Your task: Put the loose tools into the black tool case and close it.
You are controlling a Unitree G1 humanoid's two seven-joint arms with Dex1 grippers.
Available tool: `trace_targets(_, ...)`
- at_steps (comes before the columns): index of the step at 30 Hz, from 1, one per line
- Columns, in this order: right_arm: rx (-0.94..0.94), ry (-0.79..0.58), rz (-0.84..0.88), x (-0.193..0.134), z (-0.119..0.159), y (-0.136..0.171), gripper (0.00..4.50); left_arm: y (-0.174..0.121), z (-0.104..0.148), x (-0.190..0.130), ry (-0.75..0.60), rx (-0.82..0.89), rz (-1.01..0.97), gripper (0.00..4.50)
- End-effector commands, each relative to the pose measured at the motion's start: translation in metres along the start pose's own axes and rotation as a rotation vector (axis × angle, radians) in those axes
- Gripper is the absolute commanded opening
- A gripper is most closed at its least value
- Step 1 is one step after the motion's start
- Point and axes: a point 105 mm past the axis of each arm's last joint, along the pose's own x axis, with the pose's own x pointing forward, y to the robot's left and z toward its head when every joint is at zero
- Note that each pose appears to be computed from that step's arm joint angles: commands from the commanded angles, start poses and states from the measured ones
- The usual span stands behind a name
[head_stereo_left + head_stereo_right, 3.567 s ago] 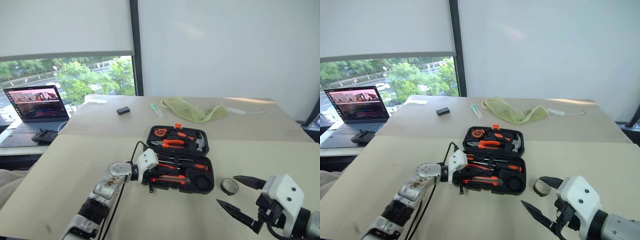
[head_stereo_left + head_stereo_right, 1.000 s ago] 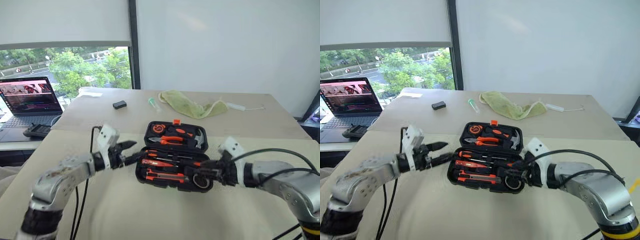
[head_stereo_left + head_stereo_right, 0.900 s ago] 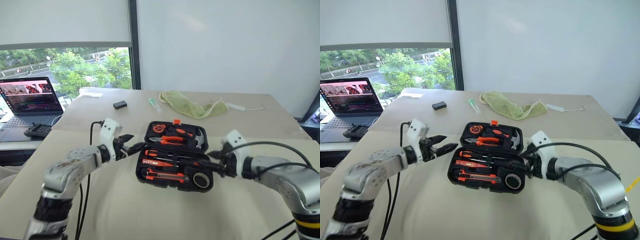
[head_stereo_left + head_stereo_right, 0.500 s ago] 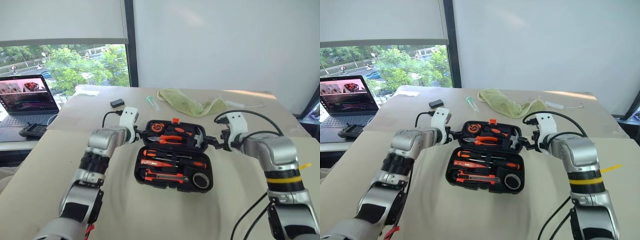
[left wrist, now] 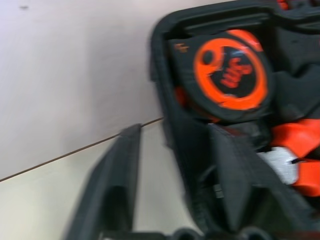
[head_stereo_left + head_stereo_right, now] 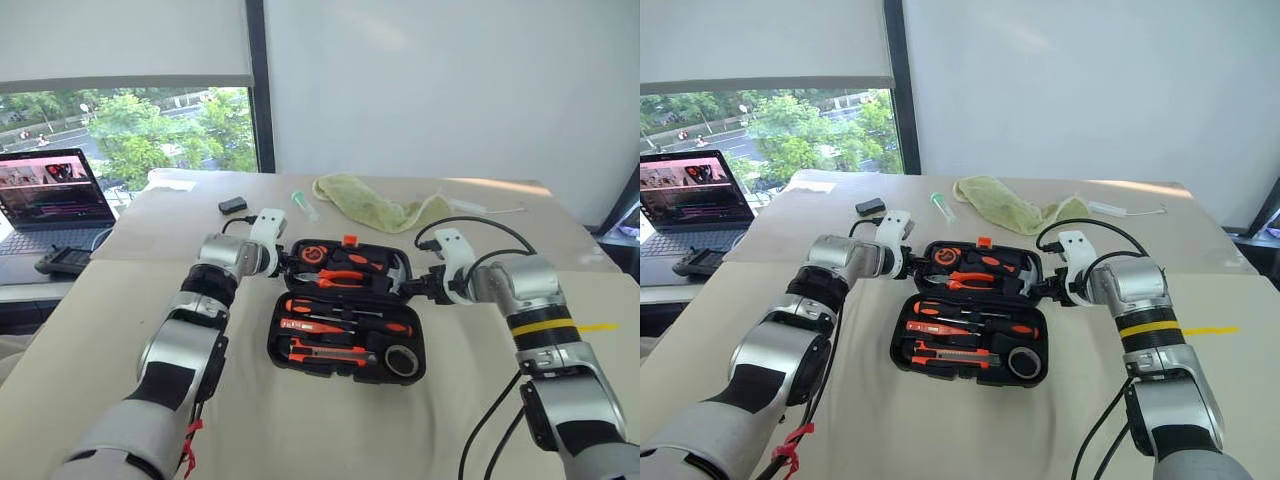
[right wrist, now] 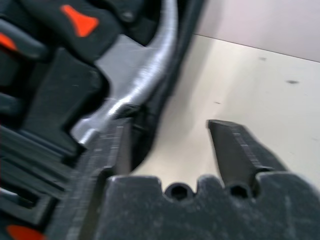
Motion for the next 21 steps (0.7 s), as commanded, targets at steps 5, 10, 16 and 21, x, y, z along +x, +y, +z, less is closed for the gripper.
trace_targets(5,-0.063,-0.117,0.034,-0.002,0.016,0.003,0.03,-0.008,-0.002,0.004,-0.021,-0.016,-0.069,0.00)
trace_targets(10,-0.164,-0.324,0.105,-0.016,0.030,0.023,0.03,-0.022,0.023,-0.008,-0.246,0.104,-0.173,0.00)
trace_targets(16,-0.342,-0.490,0.062,-0.033,0.030,0.037,0.03,-0.052,0.031,-0.040,-0.526,0.262,-0.343,0.00)
trace_targets(21,-0.518,-0.578,0.004,-0.046,0.014,0.051,0.03,-0.064,0.015,-0.071,-0.681,0.414,-0.409,0.00)
